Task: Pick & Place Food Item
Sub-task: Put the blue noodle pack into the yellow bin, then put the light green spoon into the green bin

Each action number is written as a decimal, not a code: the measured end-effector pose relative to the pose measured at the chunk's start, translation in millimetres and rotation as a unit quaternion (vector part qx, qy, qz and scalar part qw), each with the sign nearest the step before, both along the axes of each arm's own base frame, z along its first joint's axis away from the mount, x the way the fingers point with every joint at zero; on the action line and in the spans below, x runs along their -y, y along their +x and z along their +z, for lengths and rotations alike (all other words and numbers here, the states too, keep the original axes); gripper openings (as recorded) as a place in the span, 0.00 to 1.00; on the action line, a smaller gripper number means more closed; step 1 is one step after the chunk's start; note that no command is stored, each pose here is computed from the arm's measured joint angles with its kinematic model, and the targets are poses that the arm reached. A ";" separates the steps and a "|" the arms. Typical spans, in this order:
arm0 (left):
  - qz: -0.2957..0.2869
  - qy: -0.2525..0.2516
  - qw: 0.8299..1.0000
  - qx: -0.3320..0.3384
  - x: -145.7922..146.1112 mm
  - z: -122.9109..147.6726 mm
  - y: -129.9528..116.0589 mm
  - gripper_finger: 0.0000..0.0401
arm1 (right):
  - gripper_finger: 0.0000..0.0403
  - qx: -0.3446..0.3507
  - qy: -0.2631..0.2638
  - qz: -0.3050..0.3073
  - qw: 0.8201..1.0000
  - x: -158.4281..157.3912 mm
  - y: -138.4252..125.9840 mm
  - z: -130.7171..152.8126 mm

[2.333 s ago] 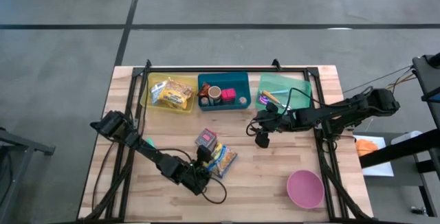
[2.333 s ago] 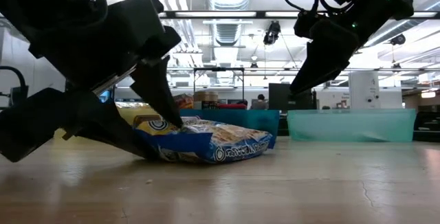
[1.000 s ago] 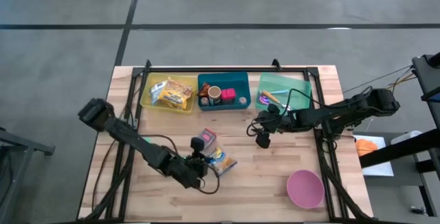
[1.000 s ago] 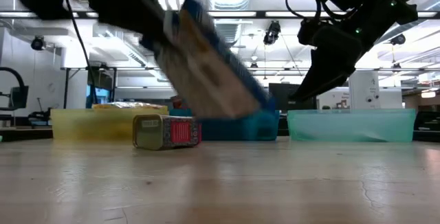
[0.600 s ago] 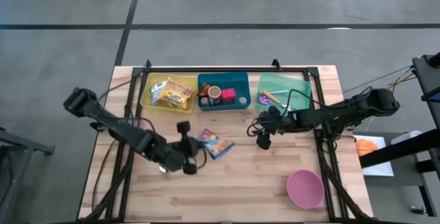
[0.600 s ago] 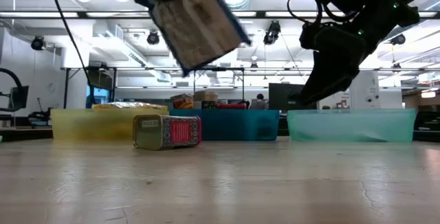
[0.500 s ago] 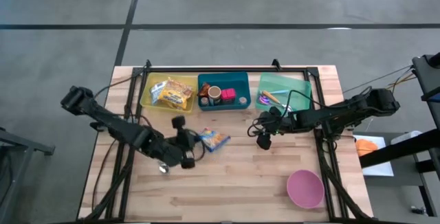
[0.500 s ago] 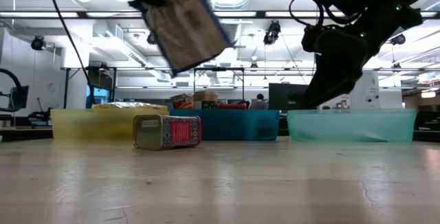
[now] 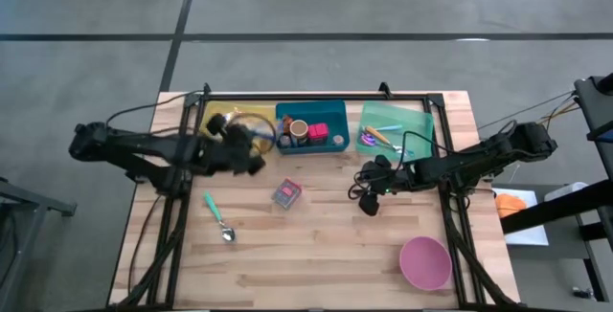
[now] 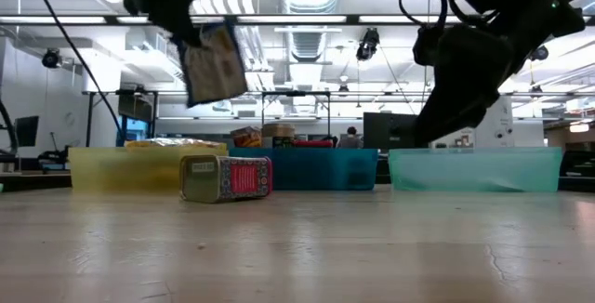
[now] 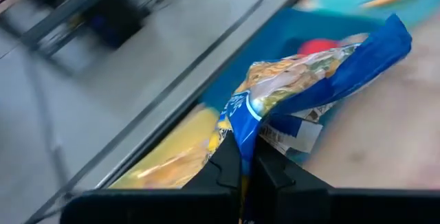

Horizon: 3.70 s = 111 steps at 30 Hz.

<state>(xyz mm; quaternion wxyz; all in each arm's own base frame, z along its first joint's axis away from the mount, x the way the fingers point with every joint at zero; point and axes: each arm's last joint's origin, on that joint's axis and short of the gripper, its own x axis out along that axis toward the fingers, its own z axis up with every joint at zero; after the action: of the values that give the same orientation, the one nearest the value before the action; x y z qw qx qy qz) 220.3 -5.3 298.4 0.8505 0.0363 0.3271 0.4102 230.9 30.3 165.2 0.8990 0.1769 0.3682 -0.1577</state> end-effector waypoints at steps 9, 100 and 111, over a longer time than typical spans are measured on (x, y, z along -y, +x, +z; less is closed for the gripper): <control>0.194 -0.060 0.977 -0.064 -79.8 -10.2 -28.0 0.02 | 0.56 0.014 0.002 0.003 1.000 -1.4 1.7 1.7; 0.063 -0.381 0.904 -0.182 -69.7 -28.7 -49.6 0.72 | 0.56 0.008 0.000 0.004 1.000 -1.2 -0.2 -1.2; -0.197 -0.285 0.869 -0.354 63.1 -54.9 -65.9 0.72 | 0.56 0.004 0.005 -0.002 1.000 -0.6 -3.8 -6.8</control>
<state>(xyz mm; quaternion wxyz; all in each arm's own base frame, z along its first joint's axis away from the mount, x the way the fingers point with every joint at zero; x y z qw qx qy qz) 154.4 -68.5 243.5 0.7144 -0.0010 0.6948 0.0831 227.1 30.9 158.4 0.8991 0.1830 0.3653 -0.1572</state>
